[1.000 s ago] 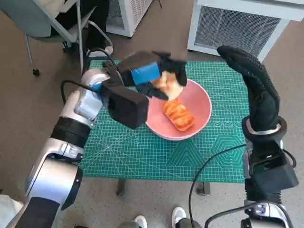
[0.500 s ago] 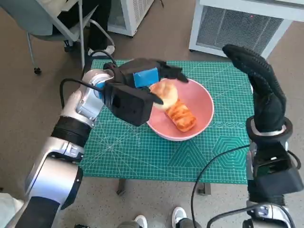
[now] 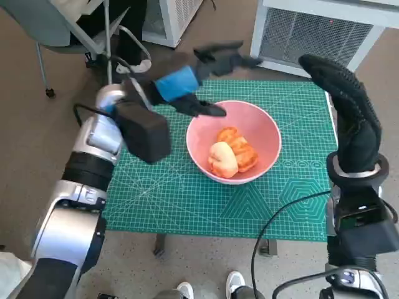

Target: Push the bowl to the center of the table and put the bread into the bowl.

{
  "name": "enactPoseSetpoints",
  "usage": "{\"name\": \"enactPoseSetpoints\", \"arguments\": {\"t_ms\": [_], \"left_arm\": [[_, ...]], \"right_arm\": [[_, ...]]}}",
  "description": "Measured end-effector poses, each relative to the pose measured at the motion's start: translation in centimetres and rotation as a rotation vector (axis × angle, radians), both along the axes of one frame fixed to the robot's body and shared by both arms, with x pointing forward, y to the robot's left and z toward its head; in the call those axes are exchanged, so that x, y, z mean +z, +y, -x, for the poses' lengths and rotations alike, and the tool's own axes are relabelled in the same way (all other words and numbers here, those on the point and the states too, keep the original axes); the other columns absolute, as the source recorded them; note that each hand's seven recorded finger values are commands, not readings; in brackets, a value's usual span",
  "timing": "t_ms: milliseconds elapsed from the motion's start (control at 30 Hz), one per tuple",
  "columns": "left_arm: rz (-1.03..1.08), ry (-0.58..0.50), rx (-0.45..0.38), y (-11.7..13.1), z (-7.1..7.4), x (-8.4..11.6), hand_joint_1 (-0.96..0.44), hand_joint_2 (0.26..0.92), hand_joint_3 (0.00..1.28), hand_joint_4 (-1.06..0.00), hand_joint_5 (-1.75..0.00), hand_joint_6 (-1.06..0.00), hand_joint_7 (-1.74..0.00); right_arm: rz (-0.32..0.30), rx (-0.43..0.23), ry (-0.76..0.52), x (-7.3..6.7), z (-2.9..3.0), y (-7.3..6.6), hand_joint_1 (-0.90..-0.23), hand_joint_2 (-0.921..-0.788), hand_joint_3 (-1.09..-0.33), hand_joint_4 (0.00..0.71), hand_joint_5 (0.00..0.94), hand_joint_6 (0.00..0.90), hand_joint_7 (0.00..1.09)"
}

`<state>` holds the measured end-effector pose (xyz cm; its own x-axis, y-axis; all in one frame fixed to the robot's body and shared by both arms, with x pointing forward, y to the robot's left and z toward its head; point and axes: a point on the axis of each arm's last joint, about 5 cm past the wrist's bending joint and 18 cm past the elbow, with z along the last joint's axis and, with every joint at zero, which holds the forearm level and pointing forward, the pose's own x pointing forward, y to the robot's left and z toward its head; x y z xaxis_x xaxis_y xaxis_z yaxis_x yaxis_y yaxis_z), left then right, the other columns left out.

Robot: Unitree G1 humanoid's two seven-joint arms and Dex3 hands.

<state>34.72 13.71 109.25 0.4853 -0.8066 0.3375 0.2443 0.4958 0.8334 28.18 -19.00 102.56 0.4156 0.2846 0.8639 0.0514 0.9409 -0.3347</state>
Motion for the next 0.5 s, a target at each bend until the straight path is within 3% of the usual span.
{"name": "enactPoseSetpoints", "arguments": {"t_ms": [500], "left_arm": [[0.401,-0.03,-0.071,1.2,1.5,-1.4,-0.42,0.921,0.28,-0.43,-0.07,-0.36,-0.34]], "right_arm": [[-0.028,0.011,-0.012,1.1,-0.3,-0.2,-0.593,-0.921,-0.787,0.235,0.004,0.007,0.53]]}}
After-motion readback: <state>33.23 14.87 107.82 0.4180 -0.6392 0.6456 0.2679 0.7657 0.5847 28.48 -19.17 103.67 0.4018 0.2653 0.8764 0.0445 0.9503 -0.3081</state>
